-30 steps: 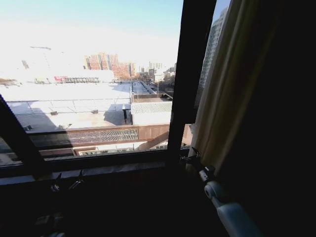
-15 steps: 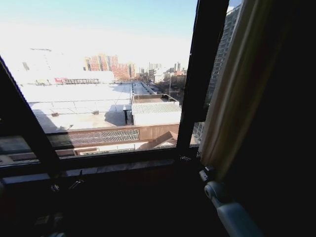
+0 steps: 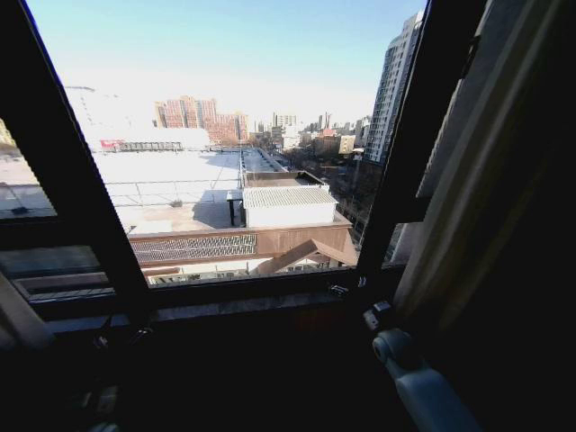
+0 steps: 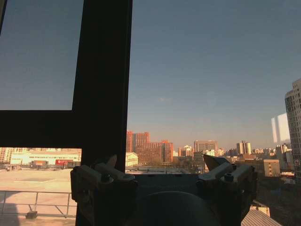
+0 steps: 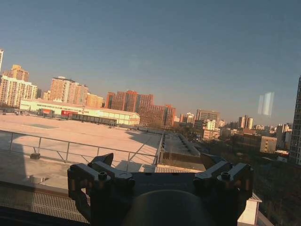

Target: Open the curtains by pulling them apart, changing their state from closed to fully open.

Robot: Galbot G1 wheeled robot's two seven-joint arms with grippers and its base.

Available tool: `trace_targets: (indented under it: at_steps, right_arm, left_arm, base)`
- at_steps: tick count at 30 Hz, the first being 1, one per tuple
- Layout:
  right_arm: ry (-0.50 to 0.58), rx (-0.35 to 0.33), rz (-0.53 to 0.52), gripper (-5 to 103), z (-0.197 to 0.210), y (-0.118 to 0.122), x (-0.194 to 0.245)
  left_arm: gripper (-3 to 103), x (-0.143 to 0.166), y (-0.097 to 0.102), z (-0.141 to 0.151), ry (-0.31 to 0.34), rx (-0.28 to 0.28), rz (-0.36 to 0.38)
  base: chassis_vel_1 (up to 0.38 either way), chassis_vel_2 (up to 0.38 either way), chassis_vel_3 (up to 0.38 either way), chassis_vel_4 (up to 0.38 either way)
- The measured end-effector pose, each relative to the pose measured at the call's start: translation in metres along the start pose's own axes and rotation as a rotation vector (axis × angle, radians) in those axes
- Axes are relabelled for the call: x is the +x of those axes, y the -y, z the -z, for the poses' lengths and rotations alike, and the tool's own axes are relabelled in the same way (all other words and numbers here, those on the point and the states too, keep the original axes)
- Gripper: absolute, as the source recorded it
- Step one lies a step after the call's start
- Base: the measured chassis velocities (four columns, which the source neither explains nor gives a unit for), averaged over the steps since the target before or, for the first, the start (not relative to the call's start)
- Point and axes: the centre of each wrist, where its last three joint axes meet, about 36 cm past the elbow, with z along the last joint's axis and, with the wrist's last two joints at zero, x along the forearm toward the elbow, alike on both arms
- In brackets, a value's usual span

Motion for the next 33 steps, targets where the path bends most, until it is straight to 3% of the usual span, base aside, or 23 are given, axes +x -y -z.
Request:
trace_targets:
  at_steps: [33]
  right_arm:
    - [0.0,0.0,0.0,100,-0.0001,-0.0001,0.0]
  left_arm:
    - [100,-0.0001,-0.0001,0.0,0.0,0.0,0.001]
  base:
    - [0.34,0.339,-0.336,-0.333]
